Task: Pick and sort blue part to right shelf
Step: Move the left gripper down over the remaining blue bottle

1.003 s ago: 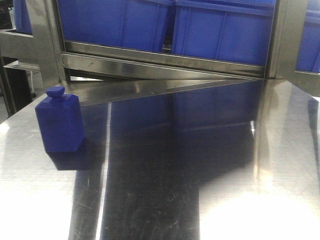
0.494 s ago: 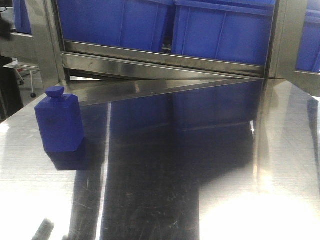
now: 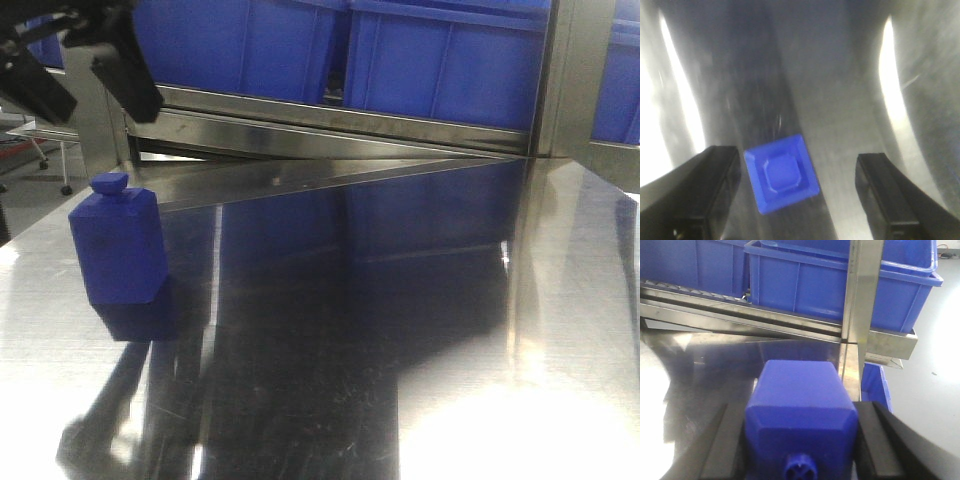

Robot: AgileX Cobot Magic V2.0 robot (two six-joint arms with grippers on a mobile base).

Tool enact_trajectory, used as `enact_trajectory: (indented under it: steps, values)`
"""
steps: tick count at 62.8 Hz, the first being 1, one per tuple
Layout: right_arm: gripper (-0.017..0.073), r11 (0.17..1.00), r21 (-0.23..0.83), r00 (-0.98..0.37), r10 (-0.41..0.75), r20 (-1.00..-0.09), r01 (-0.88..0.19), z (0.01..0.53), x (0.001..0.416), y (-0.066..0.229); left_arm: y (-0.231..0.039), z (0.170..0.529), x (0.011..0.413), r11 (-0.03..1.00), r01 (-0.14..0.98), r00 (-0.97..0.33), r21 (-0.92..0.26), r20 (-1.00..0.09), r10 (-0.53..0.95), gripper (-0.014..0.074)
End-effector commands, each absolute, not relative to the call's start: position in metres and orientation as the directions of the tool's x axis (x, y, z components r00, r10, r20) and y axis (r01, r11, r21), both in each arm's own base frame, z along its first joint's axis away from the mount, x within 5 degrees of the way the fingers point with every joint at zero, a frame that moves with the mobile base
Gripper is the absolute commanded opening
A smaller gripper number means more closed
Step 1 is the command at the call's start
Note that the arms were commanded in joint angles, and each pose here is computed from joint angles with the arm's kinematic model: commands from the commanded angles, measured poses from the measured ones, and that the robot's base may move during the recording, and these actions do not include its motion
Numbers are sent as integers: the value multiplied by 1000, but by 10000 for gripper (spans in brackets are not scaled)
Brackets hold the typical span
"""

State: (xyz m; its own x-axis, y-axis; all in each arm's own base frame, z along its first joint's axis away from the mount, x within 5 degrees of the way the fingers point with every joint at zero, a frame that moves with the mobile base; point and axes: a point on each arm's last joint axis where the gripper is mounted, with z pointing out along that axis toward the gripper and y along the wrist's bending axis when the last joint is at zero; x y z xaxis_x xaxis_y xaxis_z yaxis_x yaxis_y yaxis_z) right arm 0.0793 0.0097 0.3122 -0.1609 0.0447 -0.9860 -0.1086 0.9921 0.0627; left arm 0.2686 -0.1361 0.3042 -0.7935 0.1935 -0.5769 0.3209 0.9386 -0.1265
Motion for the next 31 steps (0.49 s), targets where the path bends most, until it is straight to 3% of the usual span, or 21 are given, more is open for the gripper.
enact_trajectory:
  steps: [1,18,31]
  values:
    - [424,993,46,-40,42,-998,-105,331,79,9,-143,325,277,950,261,-819,-173,-560,123,554]
    - [424,993,46,-40,42,-998,-105,331,79,9,-145,323,296,993,25,-945,-118,-326,-15,554]
    - [424,993,46,-40,42,-998,-105,331,79,9,-150,320,301,995,14,-955,-103,-296,-17,554]
